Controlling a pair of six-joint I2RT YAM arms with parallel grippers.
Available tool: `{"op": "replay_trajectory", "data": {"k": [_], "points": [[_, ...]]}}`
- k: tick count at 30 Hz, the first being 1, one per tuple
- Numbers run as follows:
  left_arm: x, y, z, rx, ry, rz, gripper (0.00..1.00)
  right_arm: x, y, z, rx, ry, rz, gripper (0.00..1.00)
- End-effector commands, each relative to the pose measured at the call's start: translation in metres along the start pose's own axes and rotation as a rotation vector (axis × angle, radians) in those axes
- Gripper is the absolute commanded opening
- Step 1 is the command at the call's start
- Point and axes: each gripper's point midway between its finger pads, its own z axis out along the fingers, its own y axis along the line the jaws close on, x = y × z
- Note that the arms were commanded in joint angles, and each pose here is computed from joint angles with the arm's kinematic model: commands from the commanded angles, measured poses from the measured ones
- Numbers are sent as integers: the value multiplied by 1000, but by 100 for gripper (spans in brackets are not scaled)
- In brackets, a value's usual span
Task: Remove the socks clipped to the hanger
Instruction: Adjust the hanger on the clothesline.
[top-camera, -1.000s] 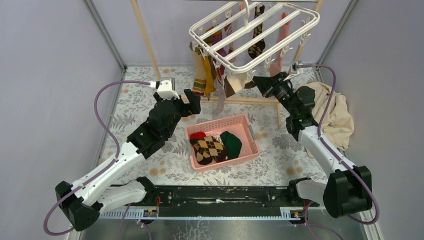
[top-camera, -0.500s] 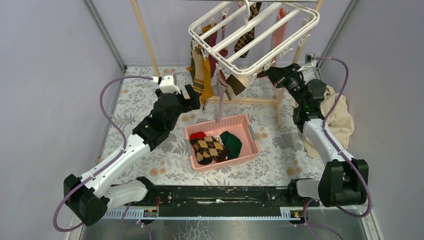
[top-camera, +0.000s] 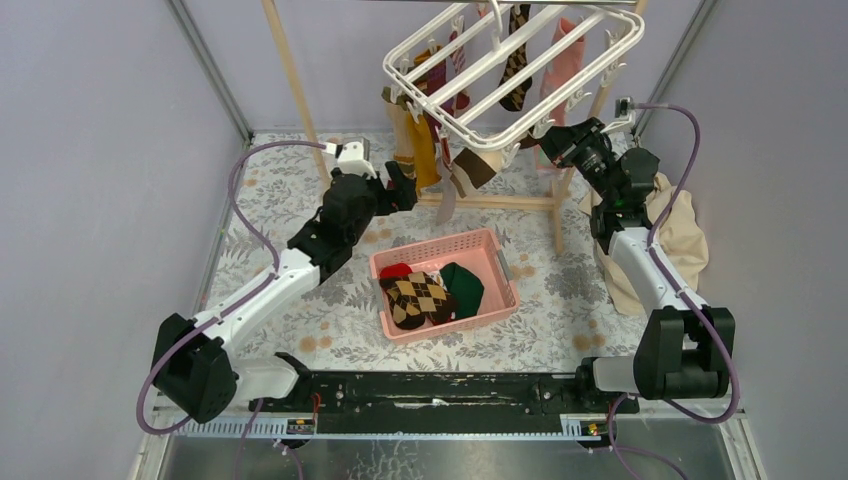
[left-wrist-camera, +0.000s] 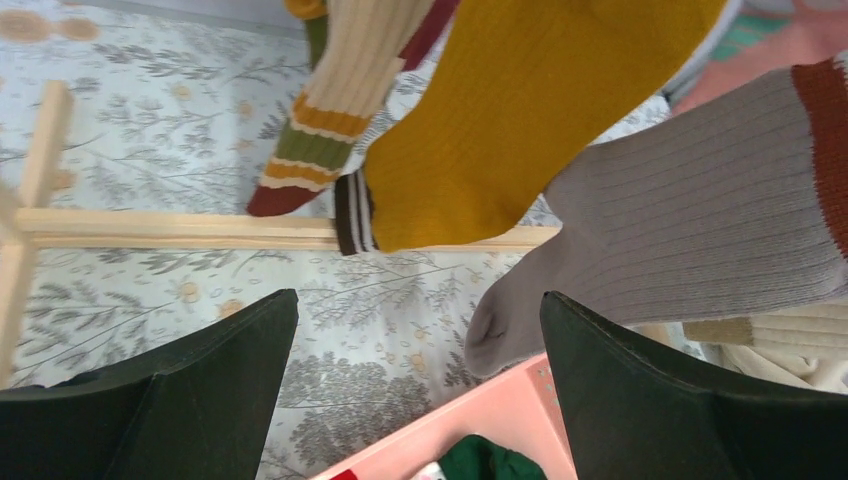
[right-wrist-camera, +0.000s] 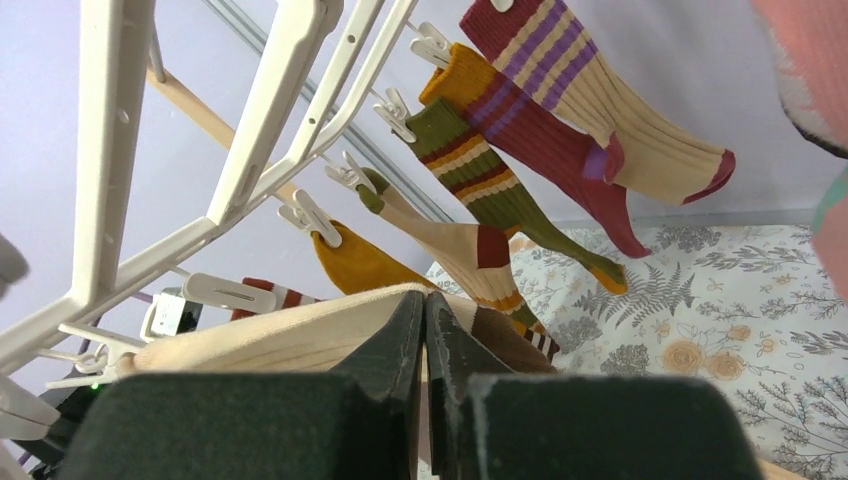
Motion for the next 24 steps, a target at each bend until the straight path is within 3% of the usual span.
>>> {"op": "replay_trajectory", "data": {"k": [1,13,24], "points": [[-20,-39,2,195,-66,-55,99,-13,25,-5,-74,-17,-29,7],[33,-92,-23,472,-9,-70,99,-2,31,-16,-93,8,-5,7],[64,-96,-24,475,34,-60,99,0,31,-17,-102,12,4,7]]}}
